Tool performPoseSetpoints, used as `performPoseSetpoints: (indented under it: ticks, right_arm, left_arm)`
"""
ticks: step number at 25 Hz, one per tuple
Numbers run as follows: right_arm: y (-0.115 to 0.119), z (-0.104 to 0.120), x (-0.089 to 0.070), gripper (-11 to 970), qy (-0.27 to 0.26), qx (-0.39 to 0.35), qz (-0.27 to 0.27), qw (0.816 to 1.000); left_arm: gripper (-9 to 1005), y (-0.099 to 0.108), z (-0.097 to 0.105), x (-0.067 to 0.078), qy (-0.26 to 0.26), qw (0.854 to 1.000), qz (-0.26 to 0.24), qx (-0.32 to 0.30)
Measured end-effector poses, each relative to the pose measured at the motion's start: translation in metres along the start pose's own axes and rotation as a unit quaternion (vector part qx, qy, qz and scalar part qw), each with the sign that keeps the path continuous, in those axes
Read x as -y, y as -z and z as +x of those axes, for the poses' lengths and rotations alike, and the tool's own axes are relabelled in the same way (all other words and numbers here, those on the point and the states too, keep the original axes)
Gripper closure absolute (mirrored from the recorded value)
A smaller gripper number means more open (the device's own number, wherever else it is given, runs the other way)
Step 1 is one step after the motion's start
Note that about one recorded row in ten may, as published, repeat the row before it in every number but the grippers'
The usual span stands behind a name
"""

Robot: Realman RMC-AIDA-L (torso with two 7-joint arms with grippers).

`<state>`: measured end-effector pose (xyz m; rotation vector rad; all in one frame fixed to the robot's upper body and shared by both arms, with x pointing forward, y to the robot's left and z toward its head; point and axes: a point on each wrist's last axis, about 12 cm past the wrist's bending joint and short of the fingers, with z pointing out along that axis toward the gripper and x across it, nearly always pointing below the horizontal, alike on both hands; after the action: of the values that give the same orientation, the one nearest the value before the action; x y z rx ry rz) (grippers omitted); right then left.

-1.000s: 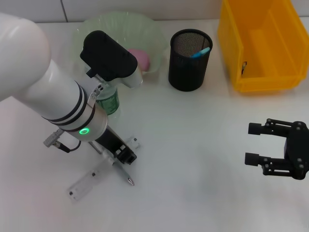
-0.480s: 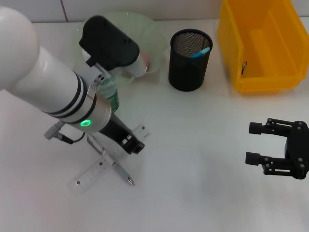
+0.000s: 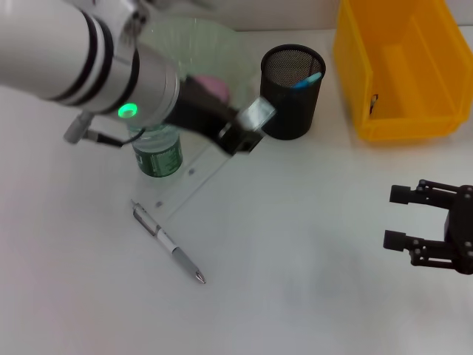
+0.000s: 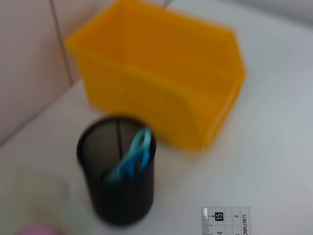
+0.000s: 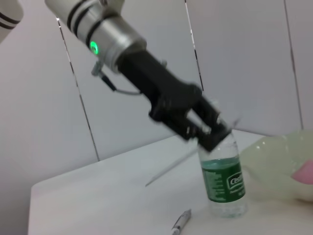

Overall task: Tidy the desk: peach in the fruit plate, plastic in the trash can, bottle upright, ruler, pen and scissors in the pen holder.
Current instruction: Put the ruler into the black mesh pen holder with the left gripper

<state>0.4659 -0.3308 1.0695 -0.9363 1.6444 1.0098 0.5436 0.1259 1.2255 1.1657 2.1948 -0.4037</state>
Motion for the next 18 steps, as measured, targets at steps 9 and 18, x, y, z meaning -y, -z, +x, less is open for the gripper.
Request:
performPoseSetpoints:
  ticks: [9,18]
  right_arm:
    - [0.010,0.003,-0.004,206,-0.006,0.017,0.020,1.000]
    - [0.005,0.005,-0.008,206,-0.012,0.028,0.017,0.999]
  left_arm:
    - [595,0.007,-0.018,-0.010,0.006,0.986,0.063,0.154]
    - [589,-0.045,-0.002,-0.040,0.049,0.937,0.057,0.342]
